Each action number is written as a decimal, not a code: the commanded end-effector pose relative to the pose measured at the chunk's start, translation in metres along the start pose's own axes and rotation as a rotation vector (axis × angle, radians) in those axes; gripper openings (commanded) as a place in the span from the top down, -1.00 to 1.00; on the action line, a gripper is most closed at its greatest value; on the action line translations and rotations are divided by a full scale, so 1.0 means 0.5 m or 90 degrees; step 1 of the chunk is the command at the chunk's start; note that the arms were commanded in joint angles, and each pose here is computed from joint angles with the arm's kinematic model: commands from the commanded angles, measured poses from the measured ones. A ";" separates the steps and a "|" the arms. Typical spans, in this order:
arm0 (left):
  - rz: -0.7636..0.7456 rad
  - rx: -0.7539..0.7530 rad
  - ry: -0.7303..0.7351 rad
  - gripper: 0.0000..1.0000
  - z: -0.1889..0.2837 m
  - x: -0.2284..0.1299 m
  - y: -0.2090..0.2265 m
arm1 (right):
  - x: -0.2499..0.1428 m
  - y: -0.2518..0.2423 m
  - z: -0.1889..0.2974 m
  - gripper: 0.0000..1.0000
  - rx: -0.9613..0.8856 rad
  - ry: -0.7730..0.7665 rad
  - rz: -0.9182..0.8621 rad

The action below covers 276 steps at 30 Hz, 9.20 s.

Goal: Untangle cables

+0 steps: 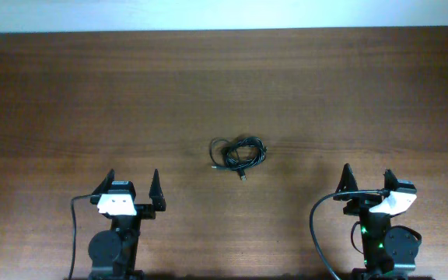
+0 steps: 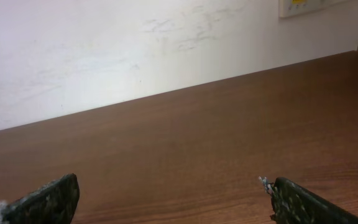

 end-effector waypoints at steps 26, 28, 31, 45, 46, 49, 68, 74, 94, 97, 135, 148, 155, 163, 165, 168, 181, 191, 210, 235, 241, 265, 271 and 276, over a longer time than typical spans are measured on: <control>-0.012 -0.002 0.001 -0.98 -0.001 -0.005 0.000 | -0.006 0.000 0.000 -0.97 -0.002 0.003 0.006; -0.012 -0.002 0.001 -0.98 -0.001 -0.005 0.000 | -0.006 0.000 0.000 -0.97 -0.002 0.003 0.006; -0.012 -0.002 0.001 -0.98 -0.001 -0.005 0.000 | -0.006 0.000 0.000 -0.97 -0.002 0.003 0.006; -0.012 -0.002 0.001 -0.98 -0.001 -0.005 0.000 | -0.006 0.000 0.000 -0.97 -0.002 0.003 0.006; -0.012 -0.002 0.001 -0.98 -0.001 -0.005 0.000 | -0.005 0.000 0.000 -0.97 -0.002 0.002 0.006; -0.012 -0.002 0.001 -0.98 -0.001 -0.006 0.000 | -0.006 0.000 0.000 -0.97 -0.002 0.003 0.006; -0.022 -0.159 -0.066 -0.98 0.017 0.063 -0.075 | -0.006 0.000 0.000 -0.97 -0.002 0.003 0.006; -0.007 -0.131 0.055 -0.98 0.068 0.171 -0.102 | -0.006 0.000 0.000 -0.97 -0.002 0.003 0.006; 0.032 -0.263 0.482 -0.98 -0.137 0.177 -0.250 | -0.006 0.000 0.000 -0.97 -0.002 0.003 0.006; -0.041 -0.273 0.412 -0.98 -0.150 0.191 -0.311 | -0.006 0.000 0.000 -0.97 -0.002 0.003 0.006; -0.527 -0.633 0.416 -0.55 -0.345 -0.189 -0.378 | -0.006 0.000 0.000 -0.97 -0.002 0.003 0.006; -0.474 -0.766 0.384 0.31 -0.346 -0.321 -0.437 | -0.006 0.000 0.000 -0.97 -0.002 0.003 0.006; -0.536 -0.555 0.475 1.00 -0.389 -0.387 -0.389 | -0.006 0.000 0.000 -0.97 -0.002 0.003 0.006; -0.248 0.093 0.354 1.00 -0.453 -0.119 -0.266 | -0.006 0.000 0.000 -0.97 -0.002 0.003 0.006; -0.230 0.107 0.394 1.00 -0.415 -0.098 -0.256 | -0.006 0.000 0.000 -0.97 -0.002 0.003 0.006; -0.064 0.110 0.505 1.00 -0.336 -0.102 -0.261 | -0.006 0.000 0.000 -0.97 -0.002 0.003 0.006; 0.120 0.208 0.755 -0.75 -0.217 -0.207 -0.244 | -0.006 0.000 0.000 -0.97 -0.002 0.003 0.006; 0.367 0.435 0.651 -0.06 -0.185 -0.285 -0.179 | -0.006 0.000 0.000 -0.97 -0.002 0.003 0.006; 0.392 0.118 0.610 -0.10 -0.256 -0.185 -0.302 | -0.006 0.000 0.000 -0.97 -0.002 0.003 0.006; 0.681 0.365 0.621 1.00 -0.214 -0.242 -0.310 | -0.006 0.000 0.000 -0.97 -0.002 0.003 0.006; 0.719 0.290 0.607 0.74 -0.207 -0.166 -0.337 | -0.007 0.000 -0.001 -0.97 -0.002 0.006 0.006; 0.660 0.387 0.549 1.00 -0.259 -0.288 -0.287 | -0.007 0.000 -0.001 -0.97 -0.002 0.006 0.006; 0.510 0.078 0.463 1.00 -0.310 -0.133 -0.367 | -0.007 0.000 -0.001 -0.97 -0.002 0.006 0.006; 0.483 0.049 0.513 1.00 -0.277 -0.126 -0.382 | -0.007 0.000 -0.001 -0.97 -0.002 0.006 0.006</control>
Point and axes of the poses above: each gripper's point midway between its finger pads, its own z axis back along the fingers, its own y axis along the line the jaws close on, x = y × z, the point moved 4 cm from there along z, back along the fingers, and after that the axes turned 11 degrees about z, right-handed, at the moved point
